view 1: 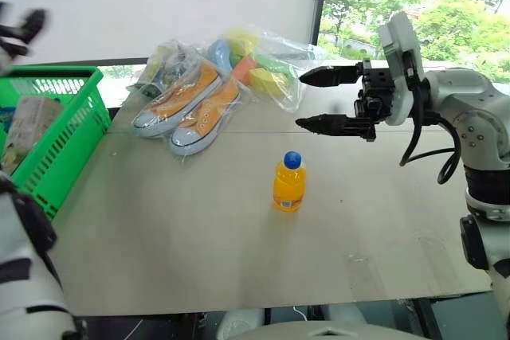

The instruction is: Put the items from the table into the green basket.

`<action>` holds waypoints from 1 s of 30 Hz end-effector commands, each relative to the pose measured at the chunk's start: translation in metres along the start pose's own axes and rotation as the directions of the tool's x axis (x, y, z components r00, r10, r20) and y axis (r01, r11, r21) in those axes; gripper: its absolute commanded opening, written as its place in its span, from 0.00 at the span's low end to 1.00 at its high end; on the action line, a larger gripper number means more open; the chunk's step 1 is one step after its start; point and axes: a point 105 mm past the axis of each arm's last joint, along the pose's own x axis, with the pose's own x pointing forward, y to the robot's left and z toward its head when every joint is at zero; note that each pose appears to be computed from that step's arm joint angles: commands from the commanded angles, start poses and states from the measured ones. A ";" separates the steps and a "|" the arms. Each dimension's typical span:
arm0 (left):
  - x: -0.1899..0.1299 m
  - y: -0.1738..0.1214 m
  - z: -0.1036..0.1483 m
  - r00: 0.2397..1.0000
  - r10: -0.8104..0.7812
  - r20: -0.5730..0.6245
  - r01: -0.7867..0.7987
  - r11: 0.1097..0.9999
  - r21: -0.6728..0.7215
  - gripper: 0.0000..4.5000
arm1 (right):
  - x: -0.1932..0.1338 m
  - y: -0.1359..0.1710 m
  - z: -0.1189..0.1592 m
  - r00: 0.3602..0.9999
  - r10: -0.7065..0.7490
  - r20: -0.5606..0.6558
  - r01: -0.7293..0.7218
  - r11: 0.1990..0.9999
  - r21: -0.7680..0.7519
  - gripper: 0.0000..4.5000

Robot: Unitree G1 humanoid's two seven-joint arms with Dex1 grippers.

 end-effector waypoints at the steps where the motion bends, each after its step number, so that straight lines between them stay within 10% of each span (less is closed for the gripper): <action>1: -0.023 -0.147 -0.035 0.787 -0.607 -0.115 0.590 0.793 -0.150 0.70 | -0.017 0.004 0.010 0.997 -0.072 0.019 0.072 0.997 -0.030 1.00; 5: -0.064 -0.222 -0.077 0.582 -0.792 -0.186 0.741 0.611 -0.279 0.70 | -0.030 0.010 0.004 0.989 -0.145 -0.005 0.145 0.989 -0.002 1.00; 8: -0.080 -0.247 -0.089 0.492 -0.850 -0.189 0.798 0.527 -0.292 0.98 | -0.037 0.017 -0.001 0.983 -0.182 -0.030 0.183 0.983 0.015 1.00; 30: -0.049 -0.287 -0.136 0.415 -0.873 -0.257 0.869 0.464 -0.174 0.99 | -0.091 0.062 -0.059 0.869 -0.230 -0.438 0.277 0.960 0.046 1.00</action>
